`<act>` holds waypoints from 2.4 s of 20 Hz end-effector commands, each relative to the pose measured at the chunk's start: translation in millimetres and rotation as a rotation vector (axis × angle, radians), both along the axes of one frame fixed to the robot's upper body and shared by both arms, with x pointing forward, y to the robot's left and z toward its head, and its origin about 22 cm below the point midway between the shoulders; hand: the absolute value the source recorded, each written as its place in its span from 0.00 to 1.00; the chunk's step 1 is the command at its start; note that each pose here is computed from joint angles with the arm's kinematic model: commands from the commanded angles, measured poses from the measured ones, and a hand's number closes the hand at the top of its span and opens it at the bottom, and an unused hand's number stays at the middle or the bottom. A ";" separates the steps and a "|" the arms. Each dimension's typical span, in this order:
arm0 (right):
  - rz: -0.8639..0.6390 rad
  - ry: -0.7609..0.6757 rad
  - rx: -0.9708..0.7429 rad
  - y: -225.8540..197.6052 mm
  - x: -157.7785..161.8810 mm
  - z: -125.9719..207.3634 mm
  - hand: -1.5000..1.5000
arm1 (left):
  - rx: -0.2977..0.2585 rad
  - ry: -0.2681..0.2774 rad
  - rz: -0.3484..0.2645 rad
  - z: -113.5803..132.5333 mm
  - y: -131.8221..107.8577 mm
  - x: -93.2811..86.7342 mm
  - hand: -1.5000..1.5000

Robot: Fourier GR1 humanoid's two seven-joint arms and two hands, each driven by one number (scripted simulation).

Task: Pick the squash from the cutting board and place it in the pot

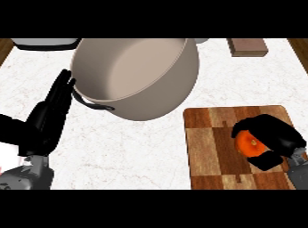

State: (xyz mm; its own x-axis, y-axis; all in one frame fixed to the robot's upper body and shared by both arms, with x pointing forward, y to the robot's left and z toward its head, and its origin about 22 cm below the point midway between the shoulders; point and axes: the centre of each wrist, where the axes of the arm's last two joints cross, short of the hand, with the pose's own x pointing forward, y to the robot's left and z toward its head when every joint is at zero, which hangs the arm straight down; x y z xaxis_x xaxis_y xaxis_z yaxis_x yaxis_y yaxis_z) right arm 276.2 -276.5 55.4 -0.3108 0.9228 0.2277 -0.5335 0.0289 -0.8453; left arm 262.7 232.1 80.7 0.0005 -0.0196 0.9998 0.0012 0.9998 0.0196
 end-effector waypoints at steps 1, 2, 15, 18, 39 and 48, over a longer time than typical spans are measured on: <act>0.054 -0.035 0.020 14.5 -3.2 -13.7 1.00 | -0.003 0.094 0.001 -8.5 -1.4 17.6 0.50; 0.048 -0.043 0.013 11.4 9.3 -11.4 1.00 | 0.011 0.091 0.002 -32.7 3.6 -12.5 0.50; -0.147 -0.172 -0.261 89.9 65.2 84.9 1.00 | 0.012 0.089 -0.023 -16.0 -16.1 2.0 0.50; -0.210 -0.286 -0.288 110.5 82.1 118.9 1.00 | -0.001 0.086 -0.033 -15.2 -6.7 2.9 0.50; 0.087 -0.670 0.201 239.9 30.7 311.3 1.00 | -0.005 0.091 -0.011 -1.0 -13.3 11.0 0.50; -0.014 -0.613 0.188 286.9 79.0 301.8 1.00 | -0.006 0.080 -0.025 -14.7 -12.9 6.8 0.50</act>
